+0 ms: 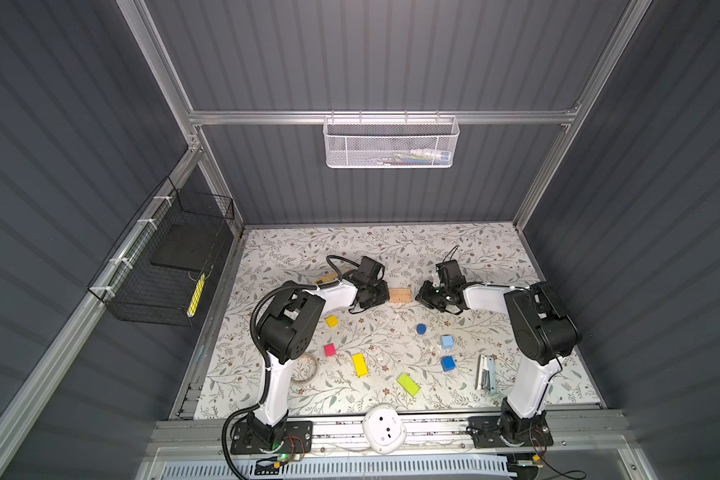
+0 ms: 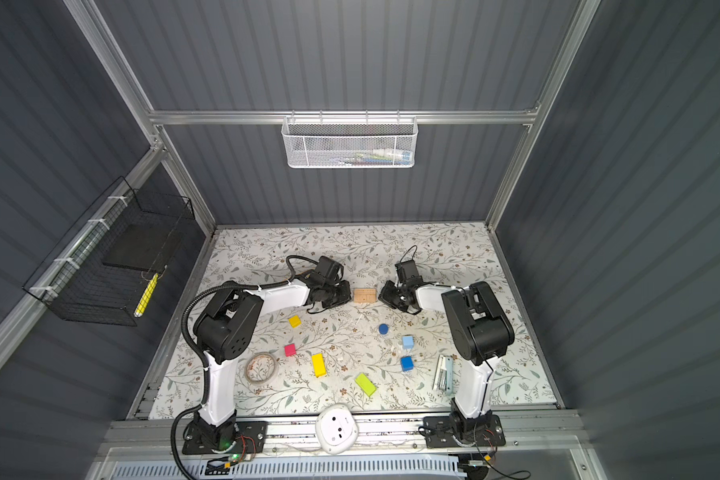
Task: Build the wood block tower
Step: 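Open both grippers and raise them away from the wooden block pair, then lower the right gripper onto the small blue cube and close it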
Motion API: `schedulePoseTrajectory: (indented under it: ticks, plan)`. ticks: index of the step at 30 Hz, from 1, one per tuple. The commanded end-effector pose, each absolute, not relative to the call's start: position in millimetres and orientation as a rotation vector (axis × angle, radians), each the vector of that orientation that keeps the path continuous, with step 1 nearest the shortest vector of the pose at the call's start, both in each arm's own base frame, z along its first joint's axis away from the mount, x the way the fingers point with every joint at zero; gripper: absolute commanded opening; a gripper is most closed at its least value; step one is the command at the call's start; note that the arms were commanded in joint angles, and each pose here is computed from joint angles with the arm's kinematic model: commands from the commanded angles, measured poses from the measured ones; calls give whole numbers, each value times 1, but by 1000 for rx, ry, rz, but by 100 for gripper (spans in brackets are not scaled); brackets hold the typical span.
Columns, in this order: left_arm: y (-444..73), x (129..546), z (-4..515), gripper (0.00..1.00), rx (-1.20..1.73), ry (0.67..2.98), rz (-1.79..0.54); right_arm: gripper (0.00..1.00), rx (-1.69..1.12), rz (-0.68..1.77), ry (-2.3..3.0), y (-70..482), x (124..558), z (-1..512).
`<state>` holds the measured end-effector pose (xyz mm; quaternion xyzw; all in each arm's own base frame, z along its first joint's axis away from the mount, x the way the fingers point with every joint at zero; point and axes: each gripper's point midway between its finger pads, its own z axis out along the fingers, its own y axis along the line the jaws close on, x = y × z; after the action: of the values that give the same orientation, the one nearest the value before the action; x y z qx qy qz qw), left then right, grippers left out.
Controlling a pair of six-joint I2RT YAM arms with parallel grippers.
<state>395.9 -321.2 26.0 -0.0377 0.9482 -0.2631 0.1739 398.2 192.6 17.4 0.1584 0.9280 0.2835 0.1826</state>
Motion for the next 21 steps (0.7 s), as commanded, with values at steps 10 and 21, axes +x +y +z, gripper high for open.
schedulePoseTrajectory:
  ticks: [10,21]
  plan:
    - [-280,379,20,0,-111,2762,-536,0,461,736,2616,177,384,31]
    - [-267,374,57,0,-72,2703,-498,0,408,633,2546,155,364,85]
